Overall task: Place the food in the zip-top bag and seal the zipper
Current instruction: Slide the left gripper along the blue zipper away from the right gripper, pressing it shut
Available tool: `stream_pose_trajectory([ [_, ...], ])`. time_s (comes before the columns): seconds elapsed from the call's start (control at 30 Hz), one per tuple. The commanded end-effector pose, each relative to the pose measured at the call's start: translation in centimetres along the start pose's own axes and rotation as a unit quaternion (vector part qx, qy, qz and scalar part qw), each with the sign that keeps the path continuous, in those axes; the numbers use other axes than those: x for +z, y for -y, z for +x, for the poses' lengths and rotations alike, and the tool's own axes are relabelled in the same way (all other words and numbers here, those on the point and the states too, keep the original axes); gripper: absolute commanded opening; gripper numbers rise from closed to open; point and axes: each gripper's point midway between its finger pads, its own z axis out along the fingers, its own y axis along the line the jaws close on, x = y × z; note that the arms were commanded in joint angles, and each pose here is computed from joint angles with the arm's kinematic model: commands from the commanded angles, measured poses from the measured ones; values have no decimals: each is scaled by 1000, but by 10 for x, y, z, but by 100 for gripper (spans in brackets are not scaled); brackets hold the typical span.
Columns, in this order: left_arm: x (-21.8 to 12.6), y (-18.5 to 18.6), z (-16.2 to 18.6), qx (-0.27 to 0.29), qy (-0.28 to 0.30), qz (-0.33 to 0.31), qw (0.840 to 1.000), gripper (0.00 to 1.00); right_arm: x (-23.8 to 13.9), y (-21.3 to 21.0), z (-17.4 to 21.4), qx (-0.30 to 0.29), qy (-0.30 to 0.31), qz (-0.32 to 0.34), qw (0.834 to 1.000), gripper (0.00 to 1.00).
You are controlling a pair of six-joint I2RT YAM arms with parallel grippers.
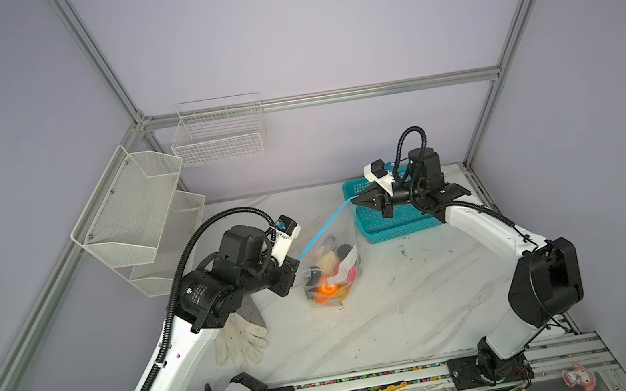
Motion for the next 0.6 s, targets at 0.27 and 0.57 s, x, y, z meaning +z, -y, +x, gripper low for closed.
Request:
stream_pose_trajectory([
  [0.27, 7, 4, -8, -24, -6, 17, 1000, 35, -1, 4, -15, -12, 32, 11, 999, 0],
  [0.57, 29, -7, -109, -84, 94, 15, 992, 61, 13, -7, -11, -5, 33, -11, 999, 0],
])
